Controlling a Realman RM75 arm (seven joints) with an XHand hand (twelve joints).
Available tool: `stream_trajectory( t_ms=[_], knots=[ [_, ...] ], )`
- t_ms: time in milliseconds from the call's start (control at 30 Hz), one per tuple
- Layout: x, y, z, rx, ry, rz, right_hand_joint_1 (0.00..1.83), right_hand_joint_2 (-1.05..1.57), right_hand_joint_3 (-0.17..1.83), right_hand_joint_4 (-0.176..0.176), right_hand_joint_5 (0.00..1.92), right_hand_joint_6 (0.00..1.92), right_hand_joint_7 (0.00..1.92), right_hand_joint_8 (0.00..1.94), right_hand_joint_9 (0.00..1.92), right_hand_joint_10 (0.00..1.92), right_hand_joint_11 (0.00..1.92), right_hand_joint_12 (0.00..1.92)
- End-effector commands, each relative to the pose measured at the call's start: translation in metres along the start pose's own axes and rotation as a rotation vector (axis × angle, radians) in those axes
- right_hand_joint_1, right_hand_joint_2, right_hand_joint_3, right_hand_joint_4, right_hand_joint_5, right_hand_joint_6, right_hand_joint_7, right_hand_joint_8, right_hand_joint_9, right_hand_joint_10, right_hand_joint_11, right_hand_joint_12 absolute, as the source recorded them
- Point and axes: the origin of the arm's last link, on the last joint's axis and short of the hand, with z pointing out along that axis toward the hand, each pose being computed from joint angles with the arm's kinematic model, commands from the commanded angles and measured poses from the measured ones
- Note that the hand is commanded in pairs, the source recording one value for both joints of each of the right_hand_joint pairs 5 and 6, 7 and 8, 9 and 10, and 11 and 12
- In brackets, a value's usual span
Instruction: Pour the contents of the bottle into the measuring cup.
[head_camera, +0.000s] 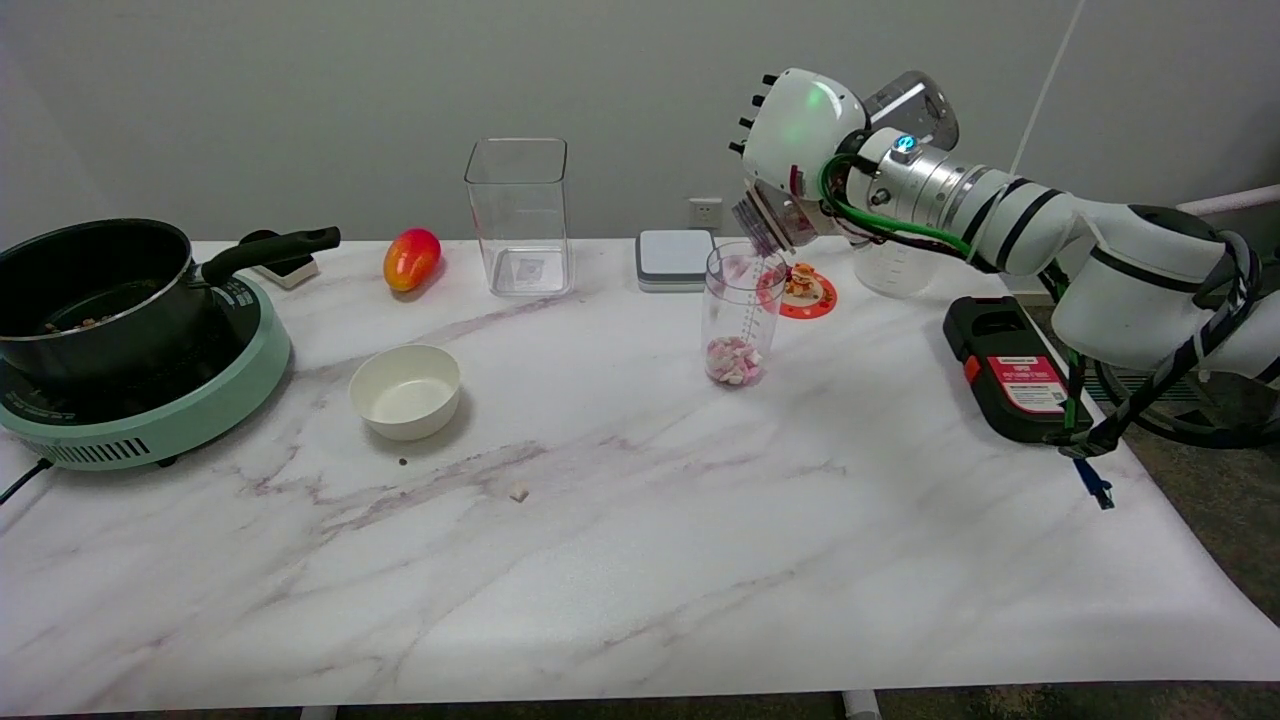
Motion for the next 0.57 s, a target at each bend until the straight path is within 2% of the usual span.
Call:
stream_trajectory(
  t_ms=[33, 367, 567],
  knots=[
    [-0.007, 0.011, -0.005, -0.039, -0.017, 0.118, 1.21, 1.31, 0.38, 0.0, 1.55, 1.55, 1.64, 1.64, 1.52, 1.52, 1.26, 1.26],
    [-0.036, 0.015, -0.03, -0.156, -0.092, 0.283, 1.28, 1.11, 0.56, 0.0, 1.5, 1.5, 1.6, 1.6, 1.48, 1.48, 1.23, 1.23],
    [-0.035, 0.016, -0.045, -0.232, -0.104, 0.421, 1.31, 0.99, 0.68, 0.0, 1.46, 1.46, 1.57, 1.57, 1.46, 1.46, 1.2, 1.2]
  ],
)
